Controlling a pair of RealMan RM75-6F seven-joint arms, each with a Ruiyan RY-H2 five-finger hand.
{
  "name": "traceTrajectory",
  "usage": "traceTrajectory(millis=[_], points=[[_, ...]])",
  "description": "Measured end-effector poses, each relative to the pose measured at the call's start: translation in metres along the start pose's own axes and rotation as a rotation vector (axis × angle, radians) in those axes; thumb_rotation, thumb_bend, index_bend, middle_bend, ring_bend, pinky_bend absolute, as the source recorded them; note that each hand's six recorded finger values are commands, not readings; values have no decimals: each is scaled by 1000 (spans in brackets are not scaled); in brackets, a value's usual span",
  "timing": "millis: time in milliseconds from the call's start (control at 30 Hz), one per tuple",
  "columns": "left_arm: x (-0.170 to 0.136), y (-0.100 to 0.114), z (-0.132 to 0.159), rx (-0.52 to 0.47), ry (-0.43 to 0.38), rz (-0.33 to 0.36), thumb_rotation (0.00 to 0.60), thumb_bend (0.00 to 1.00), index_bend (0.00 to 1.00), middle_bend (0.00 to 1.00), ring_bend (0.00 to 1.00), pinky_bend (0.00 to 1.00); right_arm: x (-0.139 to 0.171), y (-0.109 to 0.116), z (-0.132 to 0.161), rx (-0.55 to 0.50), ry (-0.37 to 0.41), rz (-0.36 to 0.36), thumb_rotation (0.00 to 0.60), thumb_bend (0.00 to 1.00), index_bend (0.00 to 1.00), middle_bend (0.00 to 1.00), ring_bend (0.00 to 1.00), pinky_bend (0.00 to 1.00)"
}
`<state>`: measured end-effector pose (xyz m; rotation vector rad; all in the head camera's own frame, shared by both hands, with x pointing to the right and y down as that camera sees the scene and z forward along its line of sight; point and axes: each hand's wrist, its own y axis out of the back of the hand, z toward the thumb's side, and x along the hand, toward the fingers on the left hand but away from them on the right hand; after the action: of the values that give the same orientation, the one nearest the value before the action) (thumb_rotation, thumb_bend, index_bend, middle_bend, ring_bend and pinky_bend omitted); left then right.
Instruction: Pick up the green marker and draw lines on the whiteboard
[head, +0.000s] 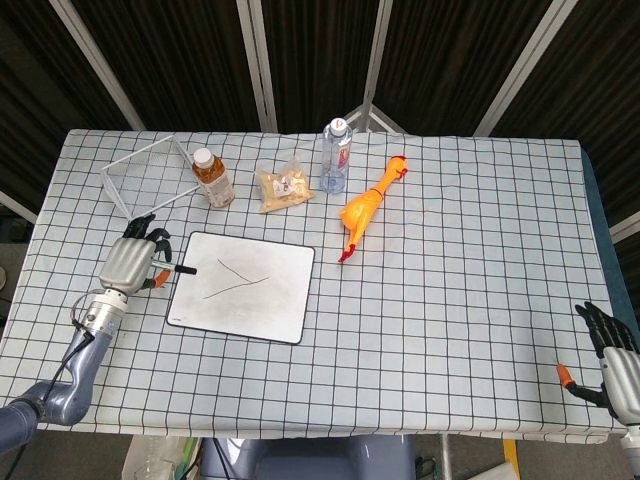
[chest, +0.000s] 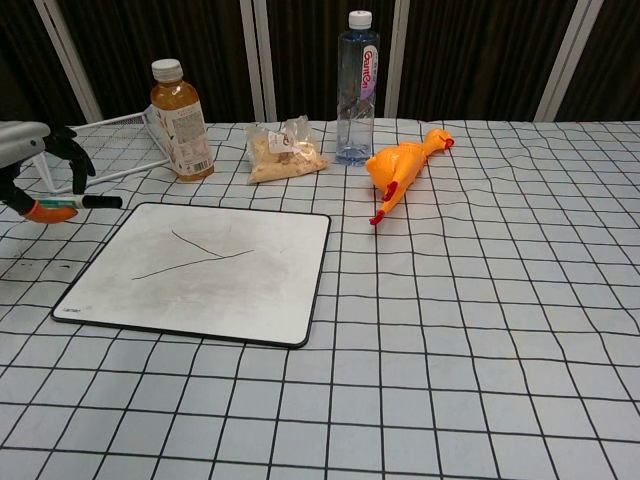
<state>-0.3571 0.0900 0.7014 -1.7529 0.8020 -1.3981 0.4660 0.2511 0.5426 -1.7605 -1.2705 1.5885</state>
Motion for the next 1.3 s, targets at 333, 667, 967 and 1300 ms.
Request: traceTrajectory(millis=[333, 667, 967, 1300], points=[[1, -22, -8, 71, 16, -41, 600, 337, 597, 102, 4, 6, 0, 0, -1, -1, -3, 2, 600, 355, 0, 0, 0, 0], [-8, -17, -19, 7, 68, -33, 600, 206, 396, 0, 0, 0, 0, -1, -1, 0, -3, 5, 600, 354, 0, 0, 0, 0], [-35, 0, -24, -126, 104, 15, 600, 126, 109, 0, 0, 0, 0, -1, 0, 12, 1, 8, 600, 354, 0, 0, 0, 0], [-103, 38, -19, -253, 115, 112, 600, 100, 0, 0, 0, 0, 0, -2, 1, 32, 9, 11, 600, 354, 0, 0, 0, 0]])
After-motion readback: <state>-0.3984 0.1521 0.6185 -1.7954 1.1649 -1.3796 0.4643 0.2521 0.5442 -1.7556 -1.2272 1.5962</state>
